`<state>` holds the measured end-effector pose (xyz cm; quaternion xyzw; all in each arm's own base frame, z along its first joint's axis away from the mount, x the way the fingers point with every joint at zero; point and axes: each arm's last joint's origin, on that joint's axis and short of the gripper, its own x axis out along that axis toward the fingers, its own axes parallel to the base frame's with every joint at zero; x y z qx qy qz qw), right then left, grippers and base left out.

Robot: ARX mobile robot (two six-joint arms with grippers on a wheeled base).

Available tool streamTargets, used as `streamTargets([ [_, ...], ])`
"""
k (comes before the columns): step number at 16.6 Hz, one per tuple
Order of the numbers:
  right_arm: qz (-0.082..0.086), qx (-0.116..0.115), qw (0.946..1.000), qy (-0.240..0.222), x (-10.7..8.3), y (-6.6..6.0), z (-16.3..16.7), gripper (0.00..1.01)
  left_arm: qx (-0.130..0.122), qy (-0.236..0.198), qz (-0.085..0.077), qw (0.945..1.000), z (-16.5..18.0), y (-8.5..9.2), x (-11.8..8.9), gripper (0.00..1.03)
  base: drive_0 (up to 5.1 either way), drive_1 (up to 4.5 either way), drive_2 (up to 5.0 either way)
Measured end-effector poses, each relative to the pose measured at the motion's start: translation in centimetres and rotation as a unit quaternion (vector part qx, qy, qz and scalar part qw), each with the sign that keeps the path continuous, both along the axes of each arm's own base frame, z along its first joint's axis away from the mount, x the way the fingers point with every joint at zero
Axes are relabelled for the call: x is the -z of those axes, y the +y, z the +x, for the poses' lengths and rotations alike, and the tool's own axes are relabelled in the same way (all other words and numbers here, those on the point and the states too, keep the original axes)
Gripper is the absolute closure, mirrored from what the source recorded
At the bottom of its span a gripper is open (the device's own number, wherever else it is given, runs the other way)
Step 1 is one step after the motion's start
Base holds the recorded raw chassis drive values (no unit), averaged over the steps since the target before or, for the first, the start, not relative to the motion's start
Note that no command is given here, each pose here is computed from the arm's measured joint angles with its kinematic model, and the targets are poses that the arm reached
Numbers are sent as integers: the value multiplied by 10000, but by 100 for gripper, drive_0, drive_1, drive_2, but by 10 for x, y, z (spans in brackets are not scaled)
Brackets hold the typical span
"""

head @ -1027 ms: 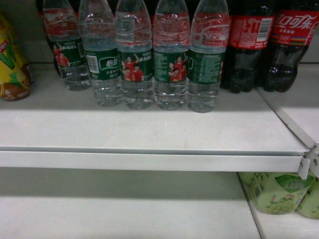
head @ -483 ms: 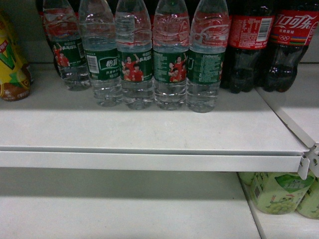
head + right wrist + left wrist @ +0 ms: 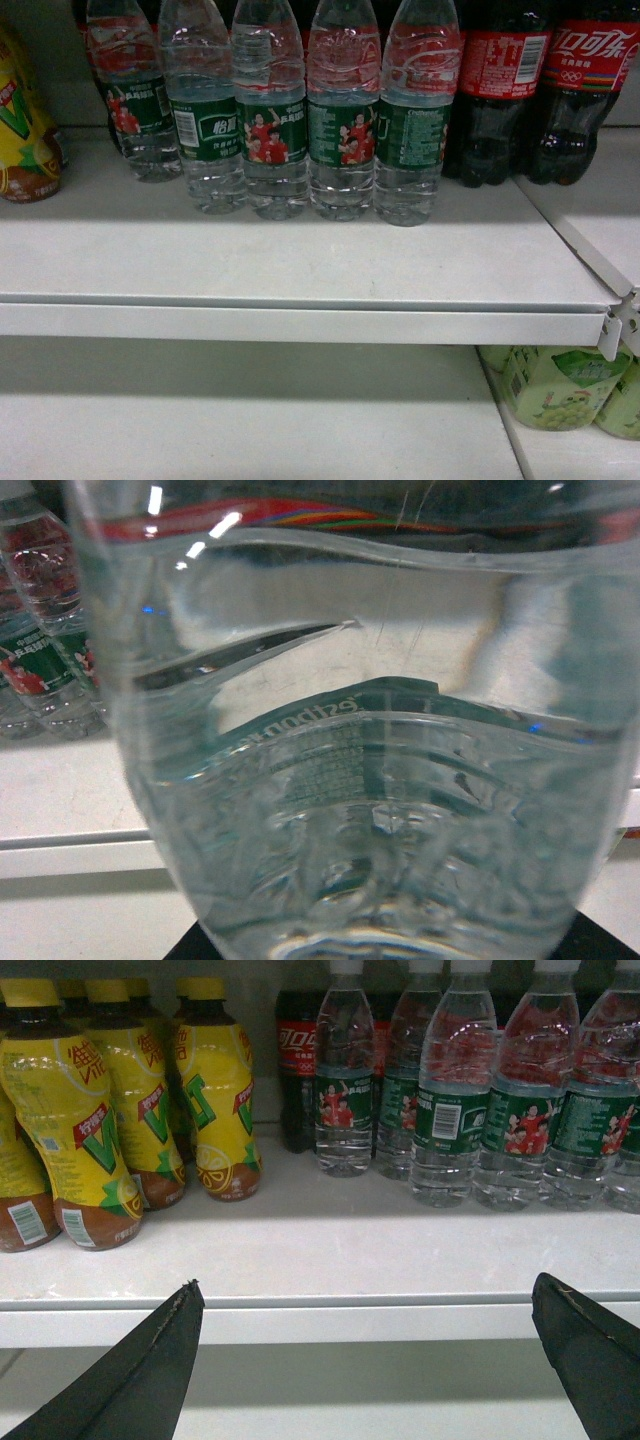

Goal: Move water from second to third shelf

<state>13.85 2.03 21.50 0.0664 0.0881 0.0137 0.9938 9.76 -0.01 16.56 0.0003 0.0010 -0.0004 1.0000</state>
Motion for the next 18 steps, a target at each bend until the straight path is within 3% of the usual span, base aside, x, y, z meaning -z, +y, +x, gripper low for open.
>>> streamTargets([
  [18, 15, 19, 10000, 19, 1, 0, 0, 61, 2, 0, 0, 10000, 0, 0, 0, 5, 0, 0, 0],
])
